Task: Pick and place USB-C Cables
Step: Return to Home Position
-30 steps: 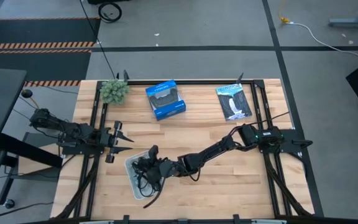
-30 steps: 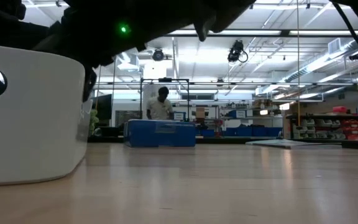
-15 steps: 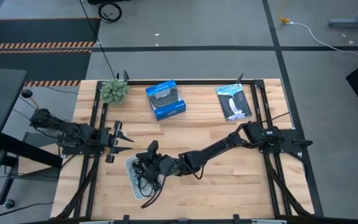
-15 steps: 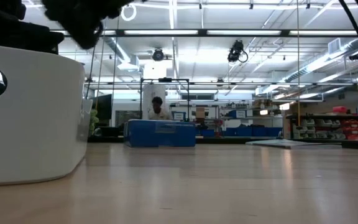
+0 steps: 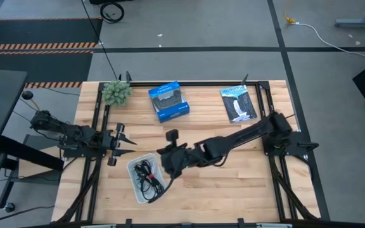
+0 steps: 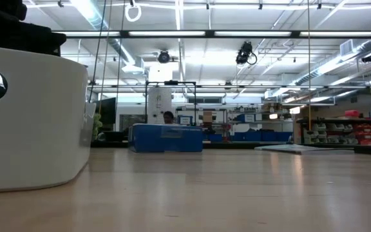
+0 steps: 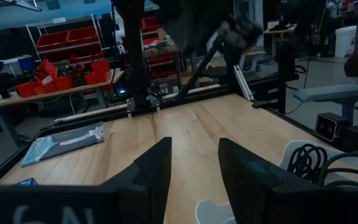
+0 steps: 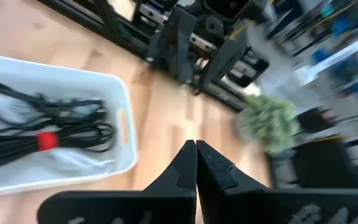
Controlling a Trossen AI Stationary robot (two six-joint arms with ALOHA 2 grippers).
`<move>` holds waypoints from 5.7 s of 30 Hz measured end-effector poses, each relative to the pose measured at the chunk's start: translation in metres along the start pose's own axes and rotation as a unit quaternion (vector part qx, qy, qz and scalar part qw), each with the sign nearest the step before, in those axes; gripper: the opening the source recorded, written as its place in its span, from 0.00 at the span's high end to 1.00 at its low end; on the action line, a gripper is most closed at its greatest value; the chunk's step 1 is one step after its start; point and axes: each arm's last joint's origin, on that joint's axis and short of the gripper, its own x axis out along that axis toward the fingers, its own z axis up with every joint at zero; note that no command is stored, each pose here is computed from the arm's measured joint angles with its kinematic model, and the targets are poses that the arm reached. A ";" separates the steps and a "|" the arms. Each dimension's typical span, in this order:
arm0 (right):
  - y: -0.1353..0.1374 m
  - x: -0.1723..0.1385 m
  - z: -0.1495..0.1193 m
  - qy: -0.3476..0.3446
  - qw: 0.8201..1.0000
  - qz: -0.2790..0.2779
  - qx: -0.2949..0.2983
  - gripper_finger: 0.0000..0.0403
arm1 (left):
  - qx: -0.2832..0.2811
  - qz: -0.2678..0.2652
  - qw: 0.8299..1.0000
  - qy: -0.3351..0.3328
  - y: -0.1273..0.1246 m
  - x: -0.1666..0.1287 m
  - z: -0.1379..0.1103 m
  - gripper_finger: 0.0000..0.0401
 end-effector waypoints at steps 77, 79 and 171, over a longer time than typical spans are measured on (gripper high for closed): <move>-0.040 -0.214 -0.297 -0.445 0.830 -0.188 0.278 0.99 | 0.000 0.000 1.000 0.001 0.000 0.000 0.000 0.65; -0.039 -0.217 -0.298 -0.448 0.833 -0.175 0.275 0.99 | 0.000 0.000 1.000 0.001 0.000 0.000 0.000 0.65; -0.015 -0.184 -0.338 -0.277 0.873 0.146 0.375 0.96 | 0.000 0.000 1.000 0.001 0.000 0.000 0.000 0.65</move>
